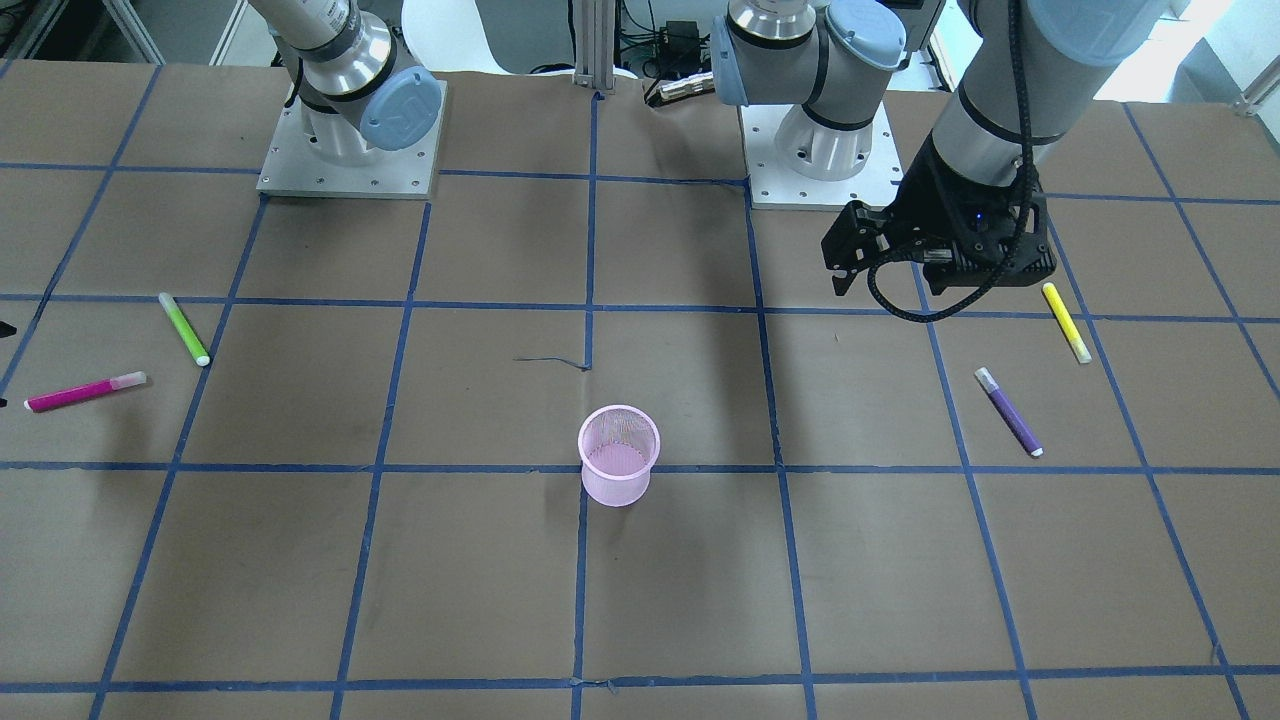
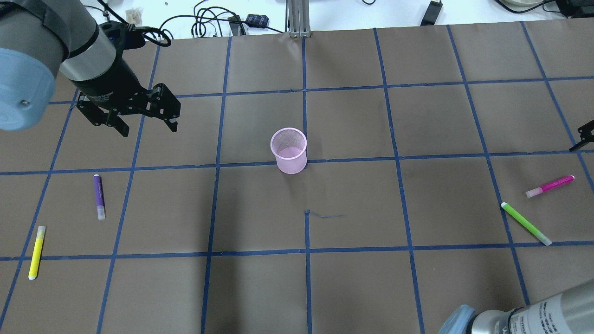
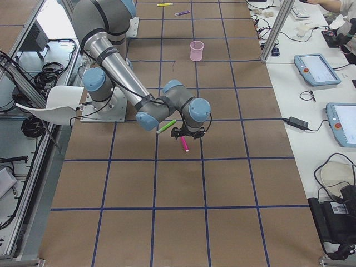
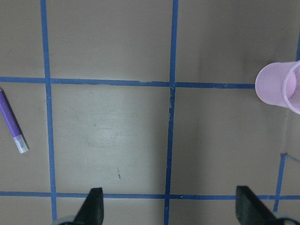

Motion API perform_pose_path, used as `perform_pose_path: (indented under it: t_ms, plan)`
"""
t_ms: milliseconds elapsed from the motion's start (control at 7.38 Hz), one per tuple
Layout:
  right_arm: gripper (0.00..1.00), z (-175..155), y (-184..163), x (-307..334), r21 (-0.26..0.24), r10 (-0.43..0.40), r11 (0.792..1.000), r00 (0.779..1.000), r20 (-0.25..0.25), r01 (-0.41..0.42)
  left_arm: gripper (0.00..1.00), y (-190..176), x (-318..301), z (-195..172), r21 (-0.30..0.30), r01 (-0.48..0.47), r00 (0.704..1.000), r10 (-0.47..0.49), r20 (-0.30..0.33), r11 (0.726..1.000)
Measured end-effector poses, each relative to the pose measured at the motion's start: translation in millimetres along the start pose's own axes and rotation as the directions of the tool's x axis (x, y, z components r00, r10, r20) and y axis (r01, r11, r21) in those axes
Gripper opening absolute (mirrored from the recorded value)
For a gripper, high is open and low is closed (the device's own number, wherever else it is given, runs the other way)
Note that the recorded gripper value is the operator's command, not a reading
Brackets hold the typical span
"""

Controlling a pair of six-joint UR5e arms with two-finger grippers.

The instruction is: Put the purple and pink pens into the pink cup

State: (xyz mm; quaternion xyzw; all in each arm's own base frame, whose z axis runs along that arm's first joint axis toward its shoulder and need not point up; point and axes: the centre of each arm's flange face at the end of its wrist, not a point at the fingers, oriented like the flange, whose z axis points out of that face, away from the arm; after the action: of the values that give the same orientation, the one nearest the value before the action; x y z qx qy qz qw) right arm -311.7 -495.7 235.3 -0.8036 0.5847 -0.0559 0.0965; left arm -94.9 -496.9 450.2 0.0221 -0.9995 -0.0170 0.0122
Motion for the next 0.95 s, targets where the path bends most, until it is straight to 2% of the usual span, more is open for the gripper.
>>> perform_pose_path:
  t_ms: [136, 271, 407, 542, 814, 949]
  plan:
    - [1.0, 13.9, 4.4, 2.8, 0.026, -0.127, 0.992, 0.992, -0.017, 0.127, 1.0, -1.1, -0.2, 1.1, -0.001, 0.0, 1.0, 0.0, 0.001, 1.0]
    - [1.0, 26.8, 7.0, 3.9, 0.037, -0.243, 0.969, 0.97, -0.028, 0.244, 1.0, -1.9, -0.3, 2.1, -0.002, 0.0, 1.0, 0.0, 0.001, 1.0]
    - [1.0, 37.9, 8.8, 2.5, 0.034, -0.307, 0.951, 0.951, -0.034, 0.308, 1.0, -2.3, -0.3, 2.4, -0.002, 0.0, 1.0, 0.0, 0.001, 1.0]
    - [1.0, 45.9, 11.6, -3.1, 0.035, -0.293, 0.955, 0.955, -0.038, 0.294, 1.0, -2.3, -0.2, 2.8, -0.003, 0.0, 1.0, 0.0, 0.001, 1.0]
    - [1.0, 53.3, 18.4, -14.1, 0.045, -0.199, 0.979, 0.979, -0.043, 0.201, 1.0, -2.5, -0.3, 2.8, -0.002, 0.0, 1.0, 0.0, 0.001, 1.0]
    - [0.93, 55.6, 19.0, -16.0, 0.05, -0.178, 0.982, 0.983, -0.043, 0.18, 1.0, -2.7, -0.3, 2.6, 0.0, 0.0, 1.0, 0.0, 0.0, 1.0]
